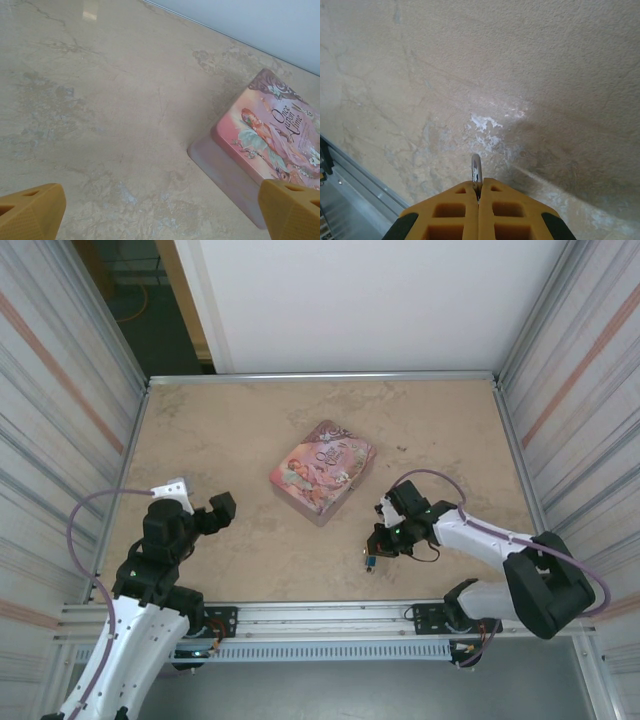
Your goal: Unlock the padlock with the key
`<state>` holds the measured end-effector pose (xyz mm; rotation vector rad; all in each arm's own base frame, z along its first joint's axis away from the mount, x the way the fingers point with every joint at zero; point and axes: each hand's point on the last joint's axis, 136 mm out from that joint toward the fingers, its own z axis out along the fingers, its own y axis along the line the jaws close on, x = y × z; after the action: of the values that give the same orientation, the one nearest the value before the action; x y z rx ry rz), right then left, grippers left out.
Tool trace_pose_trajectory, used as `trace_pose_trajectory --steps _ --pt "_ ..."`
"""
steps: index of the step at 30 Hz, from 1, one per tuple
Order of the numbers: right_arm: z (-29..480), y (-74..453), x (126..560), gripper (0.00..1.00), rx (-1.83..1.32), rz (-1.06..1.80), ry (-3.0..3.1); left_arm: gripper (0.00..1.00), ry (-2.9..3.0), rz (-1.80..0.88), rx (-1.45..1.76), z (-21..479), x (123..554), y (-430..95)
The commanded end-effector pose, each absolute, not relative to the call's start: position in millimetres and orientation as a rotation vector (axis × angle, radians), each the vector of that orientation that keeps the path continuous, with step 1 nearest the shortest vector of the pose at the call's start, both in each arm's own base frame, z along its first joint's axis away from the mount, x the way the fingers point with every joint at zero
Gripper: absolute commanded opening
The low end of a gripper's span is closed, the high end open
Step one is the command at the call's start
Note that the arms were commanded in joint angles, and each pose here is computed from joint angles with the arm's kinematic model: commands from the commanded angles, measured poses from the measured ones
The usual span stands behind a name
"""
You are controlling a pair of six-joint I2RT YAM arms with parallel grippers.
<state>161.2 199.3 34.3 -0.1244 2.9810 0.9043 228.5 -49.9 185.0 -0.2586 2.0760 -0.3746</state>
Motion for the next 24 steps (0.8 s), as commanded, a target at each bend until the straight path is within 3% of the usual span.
trace_pose_trajectory --steps 1,16,24 --pt "30 203 162 0.0 -0.109 0.908 2.989 0.99 2.075 -0.35 -0.279 181 228 -45" --pt "19 206 163 0.0 -0.121 0.881 3.032 0.99 2.075 -0.353 -0.283 181 228 -45" --pt "22 204 165 0.06 -0.129 0.852 3.028 0.99 2.071 -0.352 -0.286 183 228 -44"
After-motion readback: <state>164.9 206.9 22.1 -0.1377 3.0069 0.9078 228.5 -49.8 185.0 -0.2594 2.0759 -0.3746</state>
